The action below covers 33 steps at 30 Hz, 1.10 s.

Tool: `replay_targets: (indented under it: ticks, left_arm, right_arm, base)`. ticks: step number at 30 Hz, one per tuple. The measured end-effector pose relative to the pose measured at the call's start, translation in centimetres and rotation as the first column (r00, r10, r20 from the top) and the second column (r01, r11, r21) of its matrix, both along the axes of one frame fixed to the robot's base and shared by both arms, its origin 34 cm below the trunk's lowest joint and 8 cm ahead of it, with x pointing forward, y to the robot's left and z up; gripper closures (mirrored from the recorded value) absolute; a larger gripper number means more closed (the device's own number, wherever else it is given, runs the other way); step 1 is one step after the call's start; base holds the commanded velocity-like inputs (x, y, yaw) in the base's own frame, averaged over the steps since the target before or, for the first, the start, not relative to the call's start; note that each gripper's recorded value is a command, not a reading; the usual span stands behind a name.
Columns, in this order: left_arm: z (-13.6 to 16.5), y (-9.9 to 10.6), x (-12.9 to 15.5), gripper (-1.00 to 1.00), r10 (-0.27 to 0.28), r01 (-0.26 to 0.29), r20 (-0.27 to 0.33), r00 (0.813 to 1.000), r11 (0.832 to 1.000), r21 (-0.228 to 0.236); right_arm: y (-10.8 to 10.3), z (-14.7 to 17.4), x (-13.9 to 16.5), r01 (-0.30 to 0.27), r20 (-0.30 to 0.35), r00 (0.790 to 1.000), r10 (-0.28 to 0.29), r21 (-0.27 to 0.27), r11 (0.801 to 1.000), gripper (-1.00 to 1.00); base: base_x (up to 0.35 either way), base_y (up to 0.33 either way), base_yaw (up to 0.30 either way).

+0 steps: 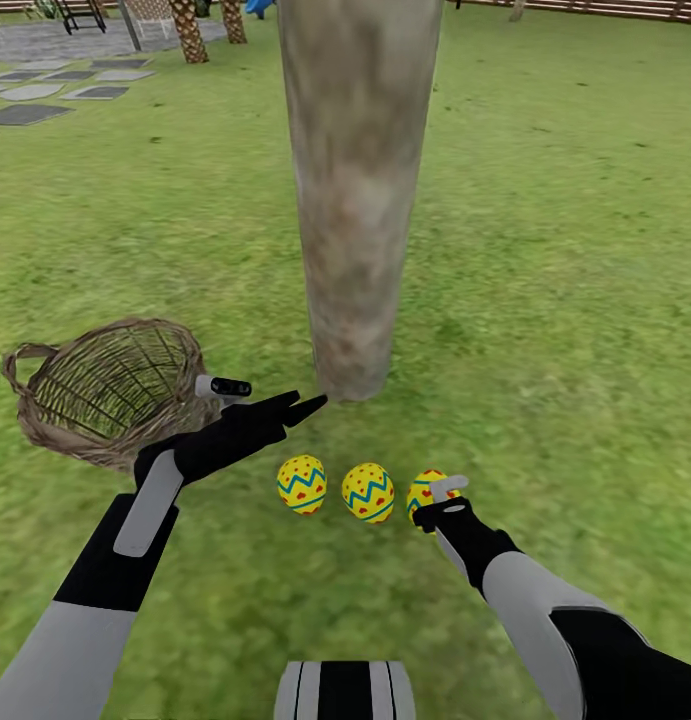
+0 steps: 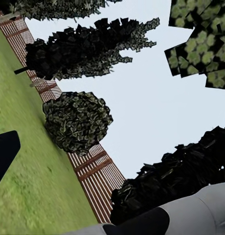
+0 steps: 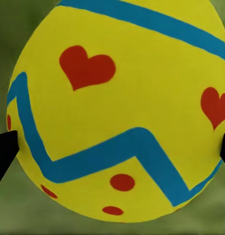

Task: Take the three Easter eggs out of the wicker basket on the lawn in the garden, then place them on the lawn next to a single tree (choose any tree) so that all three eggs are next to the same tree and none are left in the basket.

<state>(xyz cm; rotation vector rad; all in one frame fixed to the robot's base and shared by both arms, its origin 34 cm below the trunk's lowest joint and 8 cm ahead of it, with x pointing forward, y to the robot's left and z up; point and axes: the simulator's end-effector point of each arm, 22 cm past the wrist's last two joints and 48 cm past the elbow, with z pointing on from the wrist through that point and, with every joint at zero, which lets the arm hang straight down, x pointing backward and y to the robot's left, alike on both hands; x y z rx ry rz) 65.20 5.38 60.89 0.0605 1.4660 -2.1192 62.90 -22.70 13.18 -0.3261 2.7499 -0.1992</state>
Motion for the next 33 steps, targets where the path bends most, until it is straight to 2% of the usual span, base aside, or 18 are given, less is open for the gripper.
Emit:
replay_targets:
  ticks: [7,15,22,23,24,33]
  left_arm:
    - [-1.7,0.0,0.3,-1.0,0.0,0.0,-0.029,1.0,1.0,0.0]
    - [-3.5,0.0,0.5,-1.0,-0.001,0.001,-0.059,0.998,1.0,0.0]
    - [-3.5,0.0,0.5,-1.0,0.0,0.0,-0.061,0.998,1.0,0.0]
    - [-3.6,0.0,0.5,-1.0,0.0,0.0,-0.061,0.998,1.0,0.0]
    - [-3.9,0.0,0.6,-1.0,0.0,0.0,-0.066,0.998,1.0,-0.001]
    - [-3.7,0.0,0.6,-1.0,0.002,-0.002,-0.063,0.998,1.0,0.0]
  right_arm:
    - [-0.3,-1.6,-1.0,0.001,-0.027,1.0,-0.001,-0.004,1.0,1.0]
    - [-0.3,-2.1,0.2,0.013,-0.003,1.0,-0.013,0.002,1.0,1.0]
    - [-0.2,-2.1,0.1,0.003,-0.003,1.0,-0.003,-0.002,1.0,1.0]
    - [-0.2,-2.1,0.1,0.003,-0.002,1.0,-0.003,-0.002,1.0,-1.0]
    - [-0.3,-1.4,1.8,0.008,0.037,0.999,-0.008,-0.003,1.0,-1.0]
    - [-0.5,-1.6,1.3,0.0,0.023,1.0,0.0,-0.011,1.0,-1.0]
  base:
    - [0.0,0.0,0.0]
    - [0.0,0.0,0.0]
    - [0.0,0.0,0.0]
    - [0.0,0.0,0.0]
    - [0.0,0.0,0.0]
    - [0.0,0.0,0.0]
